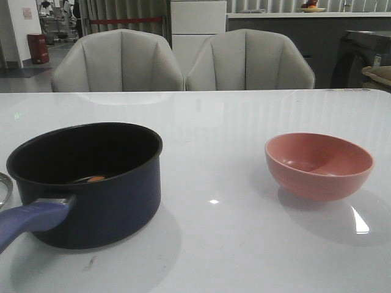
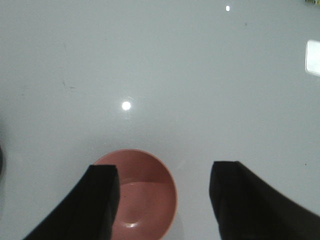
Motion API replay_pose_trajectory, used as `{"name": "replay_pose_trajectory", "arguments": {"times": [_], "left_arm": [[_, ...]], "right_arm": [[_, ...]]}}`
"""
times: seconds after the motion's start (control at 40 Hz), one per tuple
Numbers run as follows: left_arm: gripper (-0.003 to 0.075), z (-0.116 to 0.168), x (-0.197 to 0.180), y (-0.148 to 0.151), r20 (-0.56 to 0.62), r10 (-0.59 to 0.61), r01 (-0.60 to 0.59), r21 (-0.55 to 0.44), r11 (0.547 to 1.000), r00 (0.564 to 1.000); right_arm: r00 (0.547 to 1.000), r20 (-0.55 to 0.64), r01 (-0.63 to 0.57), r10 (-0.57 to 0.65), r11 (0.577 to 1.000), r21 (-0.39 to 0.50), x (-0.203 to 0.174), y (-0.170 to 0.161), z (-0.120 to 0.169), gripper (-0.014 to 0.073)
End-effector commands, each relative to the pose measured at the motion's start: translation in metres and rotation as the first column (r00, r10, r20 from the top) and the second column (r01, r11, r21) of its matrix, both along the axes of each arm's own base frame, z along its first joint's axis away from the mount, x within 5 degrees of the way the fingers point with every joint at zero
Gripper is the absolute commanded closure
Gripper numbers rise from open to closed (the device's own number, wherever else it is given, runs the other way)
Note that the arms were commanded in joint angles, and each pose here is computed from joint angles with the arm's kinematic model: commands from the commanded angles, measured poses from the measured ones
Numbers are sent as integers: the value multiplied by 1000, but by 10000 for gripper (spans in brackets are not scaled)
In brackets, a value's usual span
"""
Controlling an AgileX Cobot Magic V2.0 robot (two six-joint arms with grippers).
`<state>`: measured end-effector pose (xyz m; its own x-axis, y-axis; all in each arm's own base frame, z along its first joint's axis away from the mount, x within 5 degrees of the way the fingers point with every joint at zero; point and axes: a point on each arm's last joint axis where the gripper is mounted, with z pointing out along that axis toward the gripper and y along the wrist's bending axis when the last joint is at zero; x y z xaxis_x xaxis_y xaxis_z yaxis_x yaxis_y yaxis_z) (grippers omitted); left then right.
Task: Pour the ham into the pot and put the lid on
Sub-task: 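Release the pink bowl and raise the right gripper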
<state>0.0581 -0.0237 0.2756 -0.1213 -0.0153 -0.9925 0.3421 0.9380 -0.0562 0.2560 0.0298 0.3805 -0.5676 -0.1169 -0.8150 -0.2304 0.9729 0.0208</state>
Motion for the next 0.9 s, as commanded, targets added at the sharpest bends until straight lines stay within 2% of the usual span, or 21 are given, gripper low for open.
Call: {"name": "replay_pose_trajectory", "arguments": {"times": [0.0,0.35,0.575,0.699,0.874], "left_arm": [[164,15,1,1,85,9,-6,-36,999,996],[164,15,1,1,85,9,-6,-36,999,996],[164,15,1,1,85,9,-6,-36,999,996],[164,15,1,1,85,9,-6,-36,999,996],[164,15,1,1,85,9,-6,-36,999,996]], "right_arm": [[980,200,-10,6,1000,22,-32,4,21,101],[908,417,-77,48,996,53,-138,2,-17,101],[810,586,-75,11,994,85,-203,-12,-59,101],[768,640,-79,0,992,95,-221,-16,-81,101],[766,642,-80,1,992,95,-226,-17,-105,101]]}}
